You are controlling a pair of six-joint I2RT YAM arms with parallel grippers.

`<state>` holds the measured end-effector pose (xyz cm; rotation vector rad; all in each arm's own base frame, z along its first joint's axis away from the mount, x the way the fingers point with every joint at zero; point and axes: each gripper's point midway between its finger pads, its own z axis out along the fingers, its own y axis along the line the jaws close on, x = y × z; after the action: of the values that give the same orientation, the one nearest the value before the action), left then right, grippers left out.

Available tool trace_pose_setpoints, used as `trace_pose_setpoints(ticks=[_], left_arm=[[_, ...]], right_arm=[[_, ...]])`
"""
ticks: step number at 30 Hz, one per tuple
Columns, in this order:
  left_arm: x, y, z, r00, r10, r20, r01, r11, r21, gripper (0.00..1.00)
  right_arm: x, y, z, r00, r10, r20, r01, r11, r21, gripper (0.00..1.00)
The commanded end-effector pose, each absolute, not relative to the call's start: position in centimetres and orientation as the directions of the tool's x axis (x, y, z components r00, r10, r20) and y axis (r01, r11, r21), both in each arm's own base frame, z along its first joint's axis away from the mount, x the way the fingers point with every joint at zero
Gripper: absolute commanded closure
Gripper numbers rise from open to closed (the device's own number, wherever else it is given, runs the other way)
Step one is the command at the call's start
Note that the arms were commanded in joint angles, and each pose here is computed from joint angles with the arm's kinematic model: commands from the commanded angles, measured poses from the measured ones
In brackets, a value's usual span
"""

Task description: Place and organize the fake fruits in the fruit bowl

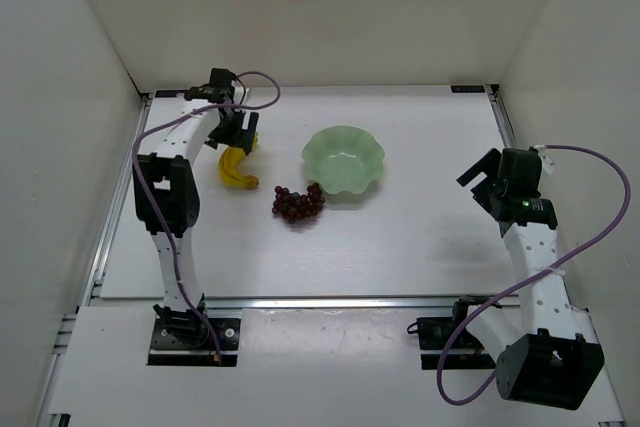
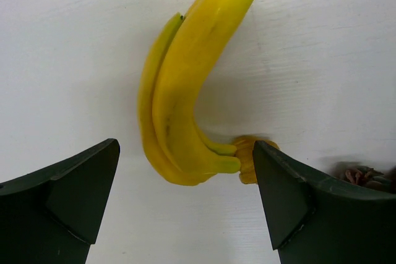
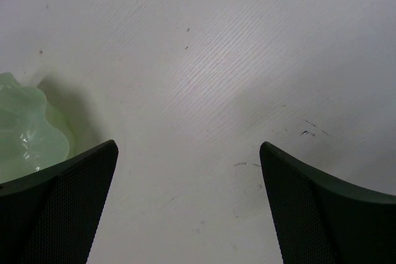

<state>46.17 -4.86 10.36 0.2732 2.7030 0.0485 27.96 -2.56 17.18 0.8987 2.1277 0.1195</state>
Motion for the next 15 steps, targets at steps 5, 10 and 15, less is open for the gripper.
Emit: trace_pose_setpoints(ticks=[5,10,15], left_arm=[[47.7,-3.1,8.0,-0.913,0.209,-0.35,0.13,0.963,0.236,0.0],[47.6,-2.8,6.9,-0.928,0.211,-0.306,0.133,0.958,0.255,0.0],[47.4,-3.6,7.1,-0.925,0.222,-0.309,0.161,0.964,0.211,0.3]], right_arm=[[28.6,-2.7,18.6,-0.416,0.618,-0.667,0.539,0.759,0.366,0.01],[28.5,-3.0,18.8,-0.417,0.609,-0.674,0.542,0.762,0.354,0.01],[28.5,-3.0,18.8,-0.417,0.609,-0.674,0.542,0.762,0.354,0.01]])
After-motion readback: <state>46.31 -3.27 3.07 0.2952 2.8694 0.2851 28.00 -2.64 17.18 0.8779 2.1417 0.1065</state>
